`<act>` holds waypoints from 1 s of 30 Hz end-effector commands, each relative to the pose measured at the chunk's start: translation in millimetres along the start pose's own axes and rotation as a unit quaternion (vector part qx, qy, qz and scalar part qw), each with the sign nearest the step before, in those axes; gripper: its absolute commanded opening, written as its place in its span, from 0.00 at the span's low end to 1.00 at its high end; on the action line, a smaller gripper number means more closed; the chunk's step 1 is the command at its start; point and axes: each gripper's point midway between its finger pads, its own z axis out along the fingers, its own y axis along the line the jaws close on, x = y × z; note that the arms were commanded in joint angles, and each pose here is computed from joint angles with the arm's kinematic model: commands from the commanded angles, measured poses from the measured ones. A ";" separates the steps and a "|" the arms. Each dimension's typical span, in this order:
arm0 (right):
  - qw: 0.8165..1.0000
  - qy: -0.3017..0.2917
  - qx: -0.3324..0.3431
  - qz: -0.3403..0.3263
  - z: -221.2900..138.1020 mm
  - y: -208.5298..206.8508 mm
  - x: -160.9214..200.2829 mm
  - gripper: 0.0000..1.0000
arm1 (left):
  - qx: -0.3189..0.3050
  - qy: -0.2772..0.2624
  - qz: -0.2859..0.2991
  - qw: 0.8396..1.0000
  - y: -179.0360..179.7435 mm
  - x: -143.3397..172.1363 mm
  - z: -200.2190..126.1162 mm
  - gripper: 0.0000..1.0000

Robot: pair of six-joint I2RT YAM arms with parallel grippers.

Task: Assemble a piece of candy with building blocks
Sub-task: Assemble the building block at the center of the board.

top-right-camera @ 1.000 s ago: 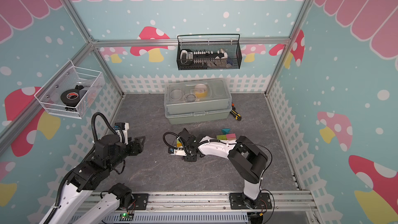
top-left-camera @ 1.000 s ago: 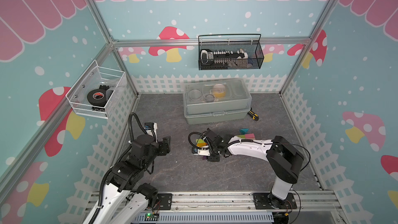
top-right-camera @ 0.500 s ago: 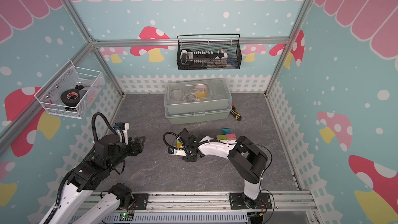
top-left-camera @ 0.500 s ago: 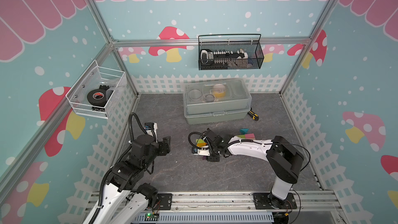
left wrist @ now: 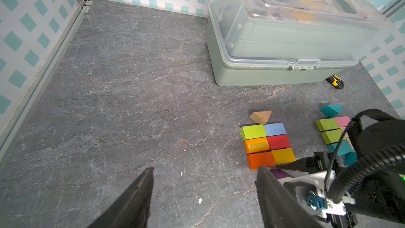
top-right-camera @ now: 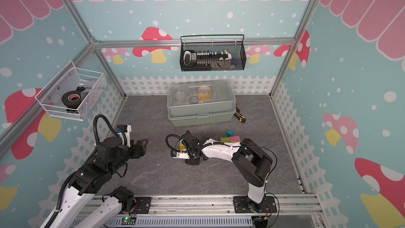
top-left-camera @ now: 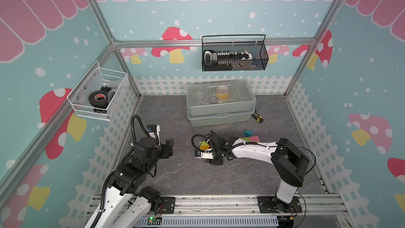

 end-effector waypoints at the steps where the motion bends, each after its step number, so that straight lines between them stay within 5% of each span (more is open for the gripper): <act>1: 1.000 -0.007 -0.013 -0.002 0.3 2.7 -3.2 0.44 | 0.000 0.001 0.002 1.000 1.1 2.0 0.5 0.73; 14: 1.000 0.004 -0.008 0.001 -0.4 1.4 1.8 0.26 | 0.000 0.001 0.002 1.000 1.2 1.8 0.2 0.73; 30: 1.000 0.017 0.002 0.012 -2.9 -2.0 16.0 0.25 | 0.001 0.001 0.002 1.000 0.9 2.0 0.3 0.73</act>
